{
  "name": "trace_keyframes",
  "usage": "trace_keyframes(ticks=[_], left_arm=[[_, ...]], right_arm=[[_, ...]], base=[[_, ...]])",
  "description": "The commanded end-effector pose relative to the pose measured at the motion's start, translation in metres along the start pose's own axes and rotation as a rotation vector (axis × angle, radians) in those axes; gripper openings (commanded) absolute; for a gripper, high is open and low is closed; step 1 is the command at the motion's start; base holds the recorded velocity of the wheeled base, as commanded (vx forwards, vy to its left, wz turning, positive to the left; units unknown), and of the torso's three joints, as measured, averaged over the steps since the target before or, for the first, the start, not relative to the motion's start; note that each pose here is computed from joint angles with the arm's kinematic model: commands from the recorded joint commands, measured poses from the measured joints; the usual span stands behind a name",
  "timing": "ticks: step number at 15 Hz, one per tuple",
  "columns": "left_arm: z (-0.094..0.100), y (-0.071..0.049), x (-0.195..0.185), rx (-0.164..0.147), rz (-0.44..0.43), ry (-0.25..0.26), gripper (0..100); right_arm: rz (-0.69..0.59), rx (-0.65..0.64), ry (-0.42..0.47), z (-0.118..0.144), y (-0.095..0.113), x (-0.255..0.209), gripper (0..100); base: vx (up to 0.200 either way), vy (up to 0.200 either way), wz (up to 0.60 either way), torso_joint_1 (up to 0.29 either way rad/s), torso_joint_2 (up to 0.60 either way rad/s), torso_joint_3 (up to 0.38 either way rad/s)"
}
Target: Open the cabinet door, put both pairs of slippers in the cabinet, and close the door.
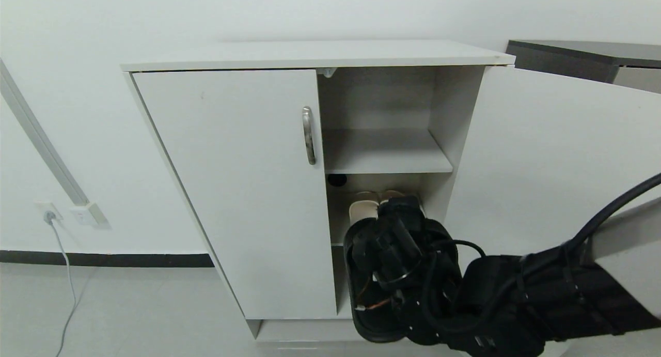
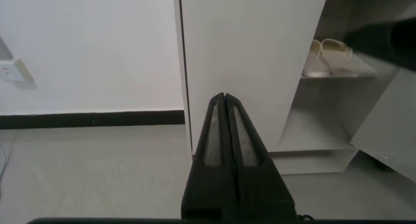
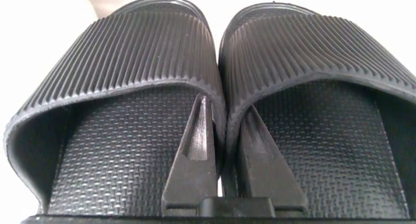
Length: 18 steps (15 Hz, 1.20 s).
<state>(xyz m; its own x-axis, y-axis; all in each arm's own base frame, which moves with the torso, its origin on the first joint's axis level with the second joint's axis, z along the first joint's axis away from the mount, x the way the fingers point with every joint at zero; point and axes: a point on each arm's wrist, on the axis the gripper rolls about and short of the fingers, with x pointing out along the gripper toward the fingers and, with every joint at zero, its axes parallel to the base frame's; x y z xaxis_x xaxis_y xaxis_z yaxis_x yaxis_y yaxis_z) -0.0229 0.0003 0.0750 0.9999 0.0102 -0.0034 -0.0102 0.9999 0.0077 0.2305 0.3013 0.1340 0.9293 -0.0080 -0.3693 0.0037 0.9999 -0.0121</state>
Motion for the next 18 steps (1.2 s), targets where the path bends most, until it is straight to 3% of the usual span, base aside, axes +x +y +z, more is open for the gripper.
trace_keyframes(ticks=[1, 5, 16, 18], left_arm=[[0.000, 0.000, 0.000, 0.000, 0.002, 0.001, 0], [0.000, 0.000, 0.000, -0.003, 0.002, 0.001, 0], [0.000, 0.000, 0.000, -0.002, 0.001, 0.001, 0], [0.000, 0.000, 0.000, 0.000, 0.001, 0.001, 0]], right_arm=[[-0.015, 0.098, -0.098, 0.050, 0.006, -0.013, 0], [-0.022, 0.076, -0.178, 0.073, -0.002, -0.003, 0], [0.001, 0.086, -0.168, 0.073, -0.005, 0.012, 0], [-0.009, 0.090, -0.170, 0.074, -0.008, 0.015, 0]], base=[[0.000, 0.000, 0.00, 0.000, 0.00, 0.000], [0.000, 0.000, 0.00, 0.000, 0.00, 0.000], [0.000, 0.000, 0.00, 0.000, 0.00, 0.000], [0.200, 0.000, 0.00, 0.005, 0.00, 0.000]])
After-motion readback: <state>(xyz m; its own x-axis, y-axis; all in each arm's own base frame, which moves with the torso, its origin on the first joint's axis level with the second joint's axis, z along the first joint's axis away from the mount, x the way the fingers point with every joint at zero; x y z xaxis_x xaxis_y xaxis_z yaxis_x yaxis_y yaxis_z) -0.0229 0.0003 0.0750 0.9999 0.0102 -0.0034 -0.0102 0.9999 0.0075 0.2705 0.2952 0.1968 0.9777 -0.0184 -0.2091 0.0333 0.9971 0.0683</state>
